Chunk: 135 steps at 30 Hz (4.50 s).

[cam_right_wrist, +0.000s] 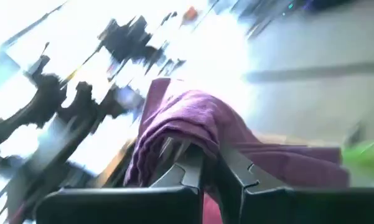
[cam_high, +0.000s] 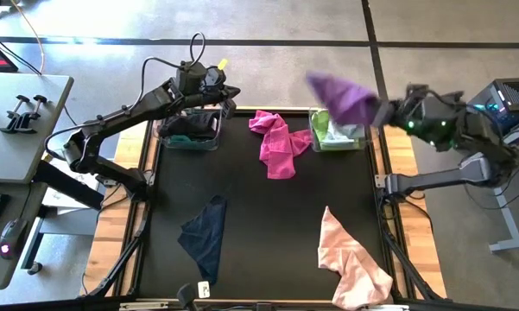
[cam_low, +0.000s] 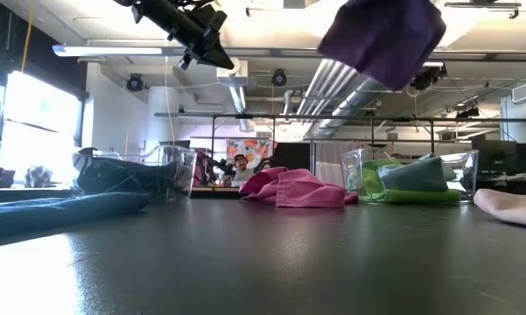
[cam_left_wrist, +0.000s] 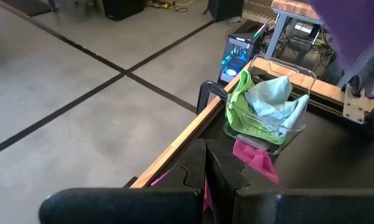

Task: Sort towels by color in basket
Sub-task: Put the violet kitchen towel into the left transparent bin

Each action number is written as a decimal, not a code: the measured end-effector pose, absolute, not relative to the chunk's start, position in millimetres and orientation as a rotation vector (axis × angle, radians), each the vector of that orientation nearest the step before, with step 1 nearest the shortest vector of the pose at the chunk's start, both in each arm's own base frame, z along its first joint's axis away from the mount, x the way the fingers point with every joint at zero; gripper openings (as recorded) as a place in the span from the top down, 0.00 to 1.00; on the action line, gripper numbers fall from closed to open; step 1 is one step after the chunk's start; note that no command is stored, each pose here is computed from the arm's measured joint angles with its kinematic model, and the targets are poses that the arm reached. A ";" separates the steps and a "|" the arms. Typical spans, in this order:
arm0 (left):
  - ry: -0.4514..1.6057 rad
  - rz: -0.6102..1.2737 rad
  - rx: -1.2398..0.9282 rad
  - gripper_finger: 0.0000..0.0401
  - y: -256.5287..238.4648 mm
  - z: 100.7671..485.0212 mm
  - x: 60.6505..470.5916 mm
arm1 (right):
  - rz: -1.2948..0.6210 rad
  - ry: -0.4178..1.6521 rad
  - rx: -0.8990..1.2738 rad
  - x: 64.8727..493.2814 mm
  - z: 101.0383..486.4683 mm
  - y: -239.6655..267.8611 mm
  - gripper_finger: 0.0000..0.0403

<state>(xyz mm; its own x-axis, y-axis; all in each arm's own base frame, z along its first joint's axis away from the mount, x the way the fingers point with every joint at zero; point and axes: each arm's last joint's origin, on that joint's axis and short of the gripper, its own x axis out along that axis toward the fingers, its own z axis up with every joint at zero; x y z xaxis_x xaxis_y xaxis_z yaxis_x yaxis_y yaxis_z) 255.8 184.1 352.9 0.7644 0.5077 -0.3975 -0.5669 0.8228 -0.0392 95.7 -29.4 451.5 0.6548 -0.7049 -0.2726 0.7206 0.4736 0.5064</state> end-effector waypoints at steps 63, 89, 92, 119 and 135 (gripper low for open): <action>0.373 0.629 -0.123 1.00 190.4 355.0 252.3 | -0.476 1.513 0.768 213.9 207.7 -287.8 0.80; 0.372 0.629 -0.123 1.00 190.5 355.1 252.2 | -0.889 1.242 0.826 159.1 193.2 -254.3 0.89; 0.372 0.629 -0.123 1.00 190.5 355.1 252.2 | -0.876 1.266 0.831 159.0 186.2 -248.9 0.92; 0.359 0.629 -0.119 1.00 190.8 356.2 252.6 | -0.780 1.292 0.843 159.2 196.5 -244.2 0.53; 0.363 0.607 -0.104 1.00 187.3 356.2 255.2 | -0.788 0.977 0.674 146.3 313.6 -217.1 0.98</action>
